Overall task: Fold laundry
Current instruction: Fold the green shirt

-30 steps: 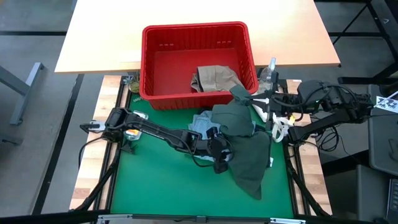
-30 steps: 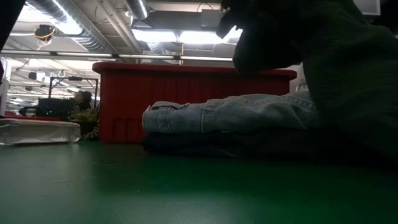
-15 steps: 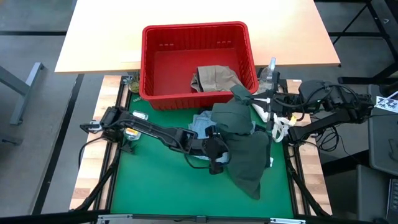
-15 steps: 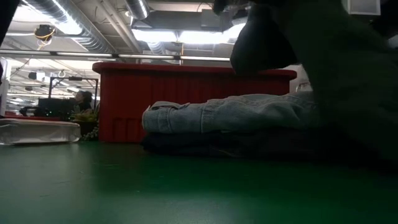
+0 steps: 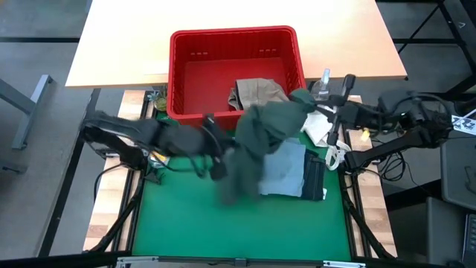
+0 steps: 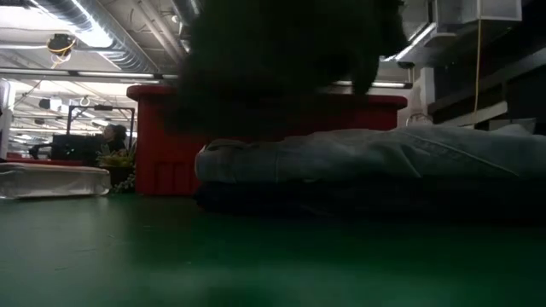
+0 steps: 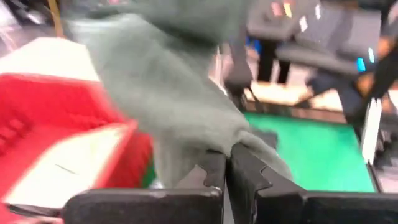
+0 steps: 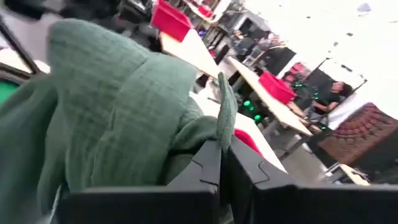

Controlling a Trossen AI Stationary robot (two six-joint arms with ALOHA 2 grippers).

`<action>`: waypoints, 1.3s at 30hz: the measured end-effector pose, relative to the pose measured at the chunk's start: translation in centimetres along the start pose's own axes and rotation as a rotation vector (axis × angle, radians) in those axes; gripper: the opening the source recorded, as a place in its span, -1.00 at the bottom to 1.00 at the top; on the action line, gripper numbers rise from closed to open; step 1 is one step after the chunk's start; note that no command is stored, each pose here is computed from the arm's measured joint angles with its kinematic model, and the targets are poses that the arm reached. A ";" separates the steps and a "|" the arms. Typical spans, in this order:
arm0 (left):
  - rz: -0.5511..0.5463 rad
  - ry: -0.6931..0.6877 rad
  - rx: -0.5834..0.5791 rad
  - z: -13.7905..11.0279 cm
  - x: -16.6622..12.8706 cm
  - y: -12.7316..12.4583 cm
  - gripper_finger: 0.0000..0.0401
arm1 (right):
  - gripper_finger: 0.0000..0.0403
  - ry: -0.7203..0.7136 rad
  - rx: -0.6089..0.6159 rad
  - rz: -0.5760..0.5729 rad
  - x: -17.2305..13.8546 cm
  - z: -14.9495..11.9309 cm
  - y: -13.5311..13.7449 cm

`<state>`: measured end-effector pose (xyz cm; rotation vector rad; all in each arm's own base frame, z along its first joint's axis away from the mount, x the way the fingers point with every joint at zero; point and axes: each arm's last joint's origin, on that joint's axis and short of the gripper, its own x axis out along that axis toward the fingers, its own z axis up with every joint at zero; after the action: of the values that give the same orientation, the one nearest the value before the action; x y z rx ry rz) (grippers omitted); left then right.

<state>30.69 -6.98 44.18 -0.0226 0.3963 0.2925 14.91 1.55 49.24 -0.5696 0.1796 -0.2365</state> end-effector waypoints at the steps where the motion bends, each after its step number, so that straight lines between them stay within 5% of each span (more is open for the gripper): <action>1: 0.016 -0.035 -0.011 0.6 -1.1 1.0 -1.00 | -0.95 -0.010 -0.007 -0.010 -0.2 0.0 -0.2; 7: 0.043 -0.144 -0.057 2.3 -6.7 5.6 -1.00 | -0.95 -0.048 -0.067 -0.034 -0.5 0.4 -0.5; 11: -0.055 -0.009 -0.030 1.0 -7.3 5.7 -1.00 | -0.95 -0.001 -0.114 0.072 -0.8 -0.5 0.1; 19: -0.069 0.340 0.005 -5.1 -4.0 2.5 -1.00 | -0.95 0.262 -0.065 0.330 -0.9 -3.3 2.0; 29: -0.058 0.493 -0.048 -11.5 -0.5 0.8 -0.98 | -0.95 0.499 -0.024 0.478 1.1 -4.7 4.3; 39: -0.006 0.502 -0.022 -13.2 0.8 1.5 -0.41 | -0.95 0.533 -0.047 0.469 2.3 -4.7 4.9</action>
<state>26.02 -6.35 31.72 -0.1201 0.8913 0.2839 16.83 2.51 42.40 -0.4853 0.8258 0.0790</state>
